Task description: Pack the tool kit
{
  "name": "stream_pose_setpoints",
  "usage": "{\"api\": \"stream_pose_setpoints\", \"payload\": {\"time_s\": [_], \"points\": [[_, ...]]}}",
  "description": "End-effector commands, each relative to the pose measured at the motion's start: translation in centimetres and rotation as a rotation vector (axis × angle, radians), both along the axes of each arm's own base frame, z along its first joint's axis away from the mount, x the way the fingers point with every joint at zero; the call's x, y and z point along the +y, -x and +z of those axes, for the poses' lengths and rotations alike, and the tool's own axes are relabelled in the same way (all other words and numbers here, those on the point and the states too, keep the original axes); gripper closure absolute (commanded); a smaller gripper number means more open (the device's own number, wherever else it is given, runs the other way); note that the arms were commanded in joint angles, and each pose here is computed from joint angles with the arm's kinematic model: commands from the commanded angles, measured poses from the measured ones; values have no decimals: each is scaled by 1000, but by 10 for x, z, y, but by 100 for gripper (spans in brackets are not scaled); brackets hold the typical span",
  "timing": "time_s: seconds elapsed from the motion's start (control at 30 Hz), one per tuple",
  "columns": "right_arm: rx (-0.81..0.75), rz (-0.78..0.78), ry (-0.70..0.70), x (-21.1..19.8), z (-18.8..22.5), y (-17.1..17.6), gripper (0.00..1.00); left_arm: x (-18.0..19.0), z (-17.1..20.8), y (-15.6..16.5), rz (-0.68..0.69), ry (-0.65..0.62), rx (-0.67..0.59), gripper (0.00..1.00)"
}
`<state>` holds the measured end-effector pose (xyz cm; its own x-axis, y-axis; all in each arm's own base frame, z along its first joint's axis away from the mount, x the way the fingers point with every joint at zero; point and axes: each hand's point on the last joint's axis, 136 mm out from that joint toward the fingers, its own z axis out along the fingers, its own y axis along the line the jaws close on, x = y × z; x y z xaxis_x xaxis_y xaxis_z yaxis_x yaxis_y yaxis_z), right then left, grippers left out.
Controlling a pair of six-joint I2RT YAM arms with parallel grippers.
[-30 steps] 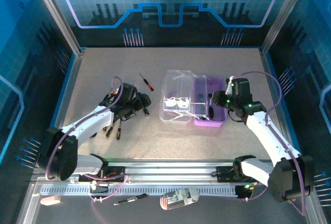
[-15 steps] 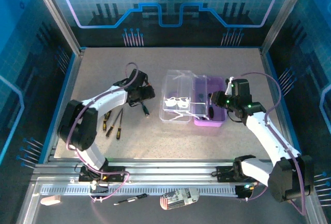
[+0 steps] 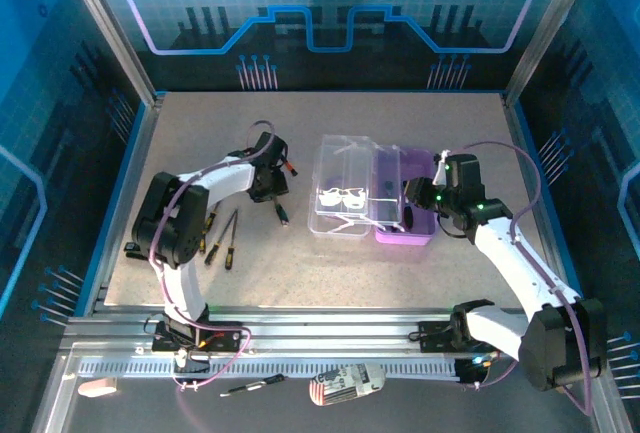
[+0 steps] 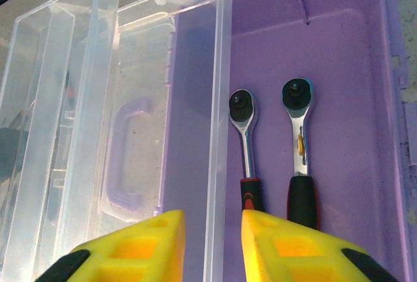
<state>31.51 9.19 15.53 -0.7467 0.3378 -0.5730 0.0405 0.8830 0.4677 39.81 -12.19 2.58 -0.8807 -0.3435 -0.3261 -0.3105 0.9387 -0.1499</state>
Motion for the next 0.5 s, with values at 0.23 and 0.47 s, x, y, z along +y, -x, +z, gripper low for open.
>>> {"api": "stream_pose_setpoints", "payload": {"time_s": [0.23, 0.47], "points": [[-21, 8, -11, 4, 5, 7, 71, 7, -19, -3, -25, -45, 62, 60], [-22, 8, 2, 2, 6, 10, 71, 5, -24, 0, -40, -35, 74, 78]]}}
